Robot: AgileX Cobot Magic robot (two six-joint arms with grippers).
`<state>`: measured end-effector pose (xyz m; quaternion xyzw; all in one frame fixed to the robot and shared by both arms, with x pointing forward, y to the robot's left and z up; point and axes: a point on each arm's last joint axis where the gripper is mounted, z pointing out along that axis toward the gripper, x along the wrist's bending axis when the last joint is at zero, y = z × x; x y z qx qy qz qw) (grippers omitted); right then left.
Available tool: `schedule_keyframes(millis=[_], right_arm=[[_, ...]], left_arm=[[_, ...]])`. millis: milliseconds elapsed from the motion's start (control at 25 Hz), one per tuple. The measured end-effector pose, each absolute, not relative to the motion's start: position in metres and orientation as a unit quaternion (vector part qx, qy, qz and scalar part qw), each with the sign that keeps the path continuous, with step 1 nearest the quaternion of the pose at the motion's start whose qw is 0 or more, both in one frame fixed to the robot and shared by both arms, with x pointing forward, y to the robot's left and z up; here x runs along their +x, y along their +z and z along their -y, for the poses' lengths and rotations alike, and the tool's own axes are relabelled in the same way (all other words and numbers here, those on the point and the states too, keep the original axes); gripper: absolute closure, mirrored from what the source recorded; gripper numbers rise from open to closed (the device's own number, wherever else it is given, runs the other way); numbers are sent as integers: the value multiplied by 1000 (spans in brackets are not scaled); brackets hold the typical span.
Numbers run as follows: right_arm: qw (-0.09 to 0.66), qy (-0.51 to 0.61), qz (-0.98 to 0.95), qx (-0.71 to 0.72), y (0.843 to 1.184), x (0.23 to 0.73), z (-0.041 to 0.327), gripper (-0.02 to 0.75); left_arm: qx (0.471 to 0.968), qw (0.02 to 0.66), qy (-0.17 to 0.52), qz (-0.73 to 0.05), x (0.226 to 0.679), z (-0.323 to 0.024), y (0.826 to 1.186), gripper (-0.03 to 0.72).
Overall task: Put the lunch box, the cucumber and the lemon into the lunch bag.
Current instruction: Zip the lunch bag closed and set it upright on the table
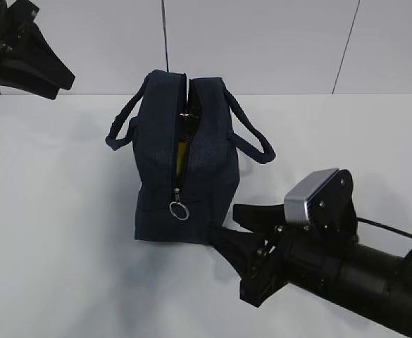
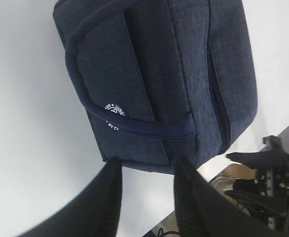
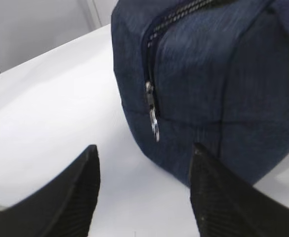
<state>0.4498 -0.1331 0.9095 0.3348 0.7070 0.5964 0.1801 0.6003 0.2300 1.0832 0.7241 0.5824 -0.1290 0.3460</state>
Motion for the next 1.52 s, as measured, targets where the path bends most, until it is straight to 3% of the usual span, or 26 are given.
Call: schedule_keyframes(millis=[240,600,1520], right_arm=[[155,576,-726,342,882,452,129,305],[157,602,-718,312,888,468,114,305],[126,616,-701,337,865,503,90,305]], left_arm=[[724,346,-129,-582,600,-230,1083,433],[724,346,-129,-582,600,-230,1083,433],[724,346,-129,-582,600,-230,1083,433]])
